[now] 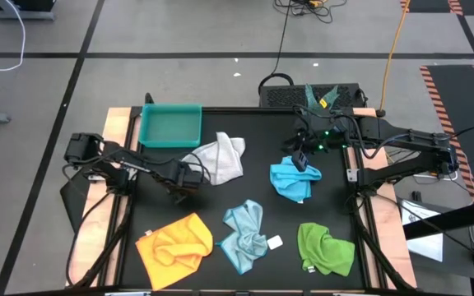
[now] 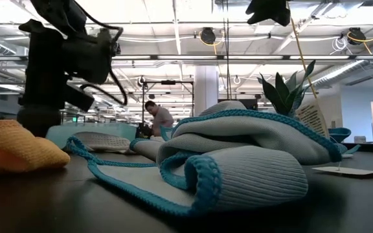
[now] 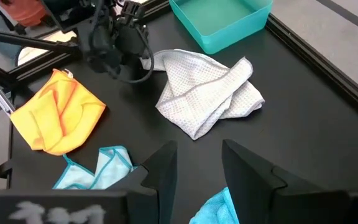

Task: Fold microfiber towels
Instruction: Fold the gray microfiber towel

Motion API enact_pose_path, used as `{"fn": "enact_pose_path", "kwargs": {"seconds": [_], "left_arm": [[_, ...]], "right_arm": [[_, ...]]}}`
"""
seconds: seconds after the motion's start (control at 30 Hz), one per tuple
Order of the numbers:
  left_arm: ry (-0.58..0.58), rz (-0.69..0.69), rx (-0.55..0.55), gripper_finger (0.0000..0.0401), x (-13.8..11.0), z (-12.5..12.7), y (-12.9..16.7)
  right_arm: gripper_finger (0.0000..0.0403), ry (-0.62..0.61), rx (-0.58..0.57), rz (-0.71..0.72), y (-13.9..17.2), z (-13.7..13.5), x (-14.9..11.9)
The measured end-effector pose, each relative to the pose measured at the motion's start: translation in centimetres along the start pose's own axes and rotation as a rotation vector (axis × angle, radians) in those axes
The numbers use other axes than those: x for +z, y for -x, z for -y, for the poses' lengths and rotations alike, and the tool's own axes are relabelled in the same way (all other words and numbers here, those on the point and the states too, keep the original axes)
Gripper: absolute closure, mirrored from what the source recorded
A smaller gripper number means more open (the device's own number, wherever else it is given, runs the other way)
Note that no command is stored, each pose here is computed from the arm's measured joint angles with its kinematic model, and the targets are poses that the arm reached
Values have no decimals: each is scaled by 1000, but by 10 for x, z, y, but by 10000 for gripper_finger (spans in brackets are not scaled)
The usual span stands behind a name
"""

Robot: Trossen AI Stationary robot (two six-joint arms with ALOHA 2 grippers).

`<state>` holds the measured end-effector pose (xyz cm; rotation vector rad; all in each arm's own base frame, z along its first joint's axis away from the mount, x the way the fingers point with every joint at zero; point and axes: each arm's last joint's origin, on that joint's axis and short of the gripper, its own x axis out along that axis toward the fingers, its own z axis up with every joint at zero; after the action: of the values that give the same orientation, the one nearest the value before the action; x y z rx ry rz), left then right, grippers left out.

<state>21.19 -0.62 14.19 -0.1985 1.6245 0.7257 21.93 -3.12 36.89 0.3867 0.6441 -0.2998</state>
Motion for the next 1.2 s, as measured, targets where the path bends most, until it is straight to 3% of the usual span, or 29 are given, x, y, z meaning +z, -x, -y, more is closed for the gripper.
{"fn": "enact_pose_path", "kwargs": {"seconds": [0.33,0.53,0.87,0.97,1.13,1.2], "left_arm": [[5,36,-8,240,4,1,0],[-14,77,-73,240,9,2,-4],[13,56,-102,242,5,2,-12],[17,49,-114,268,5,2,-12],[5,31,-151,381,5,4,-12],[3,31,-153,390,5,4,-12]], "right_arm": [[282,-28,6,16,0,-1,2],[282,-29,6,16,0,-1,2],[282,-29,6,16,0,-1,2],[282,-29,6,16,0,-1,2],[289,-1,3,17,0,0,2],[302,20,3,17,0,-1,2]]}}
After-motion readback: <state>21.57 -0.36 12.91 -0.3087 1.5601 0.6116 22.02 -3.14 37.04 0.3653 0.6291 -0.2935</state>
